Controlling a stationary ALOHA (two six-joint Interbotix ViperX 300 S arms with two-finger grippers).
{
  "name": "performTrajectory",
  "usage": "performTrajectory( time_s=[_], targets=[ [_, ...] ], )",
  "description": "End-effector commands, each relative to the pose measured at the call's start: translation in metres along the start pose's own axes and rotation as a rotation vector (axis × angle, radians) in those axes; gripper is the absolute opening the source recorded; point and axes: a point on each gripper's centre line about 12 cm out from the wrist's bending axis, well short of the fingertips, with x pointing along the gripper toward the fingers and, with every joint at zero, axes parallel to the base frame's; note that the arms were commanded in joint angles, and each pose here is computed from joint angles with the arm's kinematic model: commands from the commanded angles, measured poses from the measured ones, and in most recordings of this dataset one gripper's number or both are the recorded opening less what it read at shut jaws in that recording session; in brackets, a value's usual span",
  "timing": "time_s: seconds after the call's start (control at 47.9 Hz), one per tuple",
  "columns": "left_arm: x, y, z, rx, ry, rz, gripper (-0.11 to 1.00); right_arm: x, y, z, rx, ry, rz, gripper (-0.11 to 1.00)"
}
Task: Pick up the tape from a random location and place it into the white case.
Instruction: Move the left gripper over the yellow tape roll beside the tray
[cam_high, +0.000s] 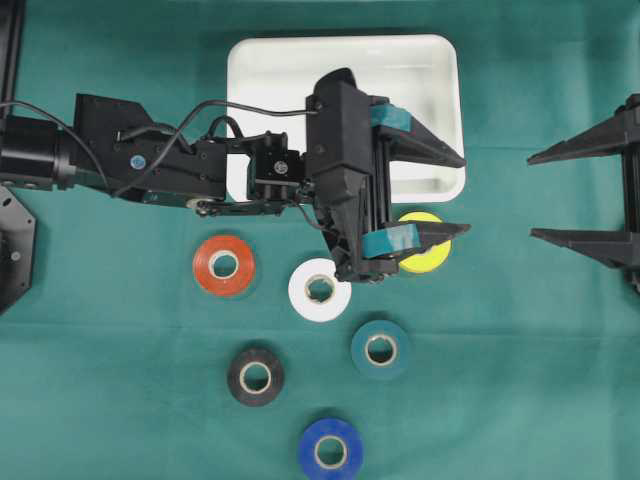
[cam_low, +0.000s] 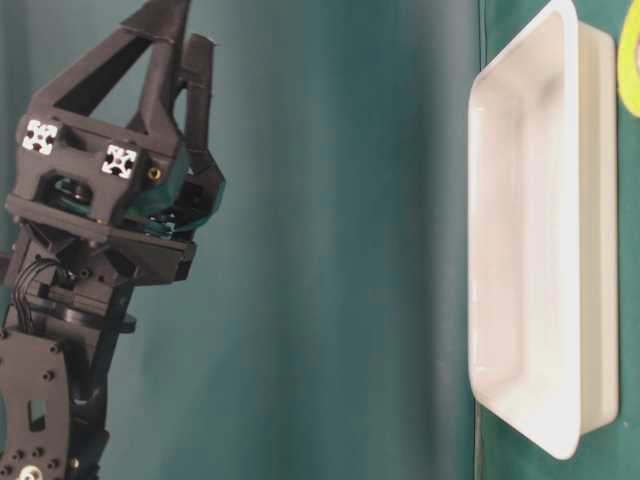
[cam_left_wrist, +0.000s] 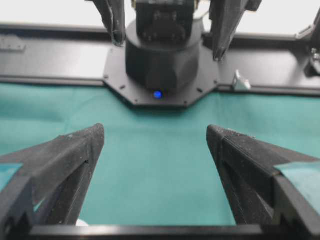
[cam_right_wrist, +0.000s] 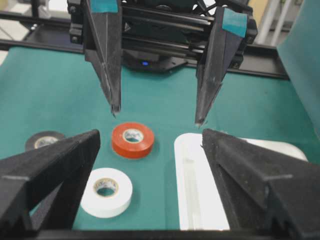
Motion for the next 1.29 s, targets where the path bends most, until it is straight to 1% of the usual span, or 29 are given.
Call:
performTrajectory(
  time_s=[0.0, 0.125, 0.355, 0.439, 0.585, 0.689, 0.773, 1.274],
  targets=[
    [0.0, -0.002, 0.019, 0.002, 0.0, -0.003, 0.99, 0.002, 0.0, 0.012, -0.005, -0.028, -0.001, 0.91],
    [0.011, -0.004, 0.019, 0.012, 0.101, -0.005, 0.99, 0.002, 0.0, 0.011, -0.005, -0.025, -0.001, 0.91],
    [0.027, -0.003, 0.011, 0.018, 0.361, 0.0, 0.99, 0.002, 0.0, 0.011, -0.005, -0.018, -0.001, 0.91],
    [0.031, -0.003, 0.012, 0.022, 0.439, 0.001, 0.99, 0.002, 0.0, 0.01, -0.005, -0.017, -0.001, 0.91],
    [0.035, -0.004, 0.013, 0.063, 0.525, -0.008, 0.99, 0.002, 0.0, 0.01, -0.003, -0.015, -0.001, 0.91],
    [0.037, -0.004, 0.013, 0.074, 0.58, -0.013, 0.99, 0.002, 0.0, 0.01, -0.001, -0.015, -0.001, 0.91],
    [0.037, -0.004, 0.013, 0.074, 0.604, -0.013, 0.99, 0.002, 0.0, 0.01, 0.0, -0.014, -0.001, 0.91],
    [0.038, -0.004, 0.015, 0.074, 0.588, -0.011, 0.99, 0.003, 0.0, 0.009, 0.0, -0.006, -0.001, 0.91]
  ],
)
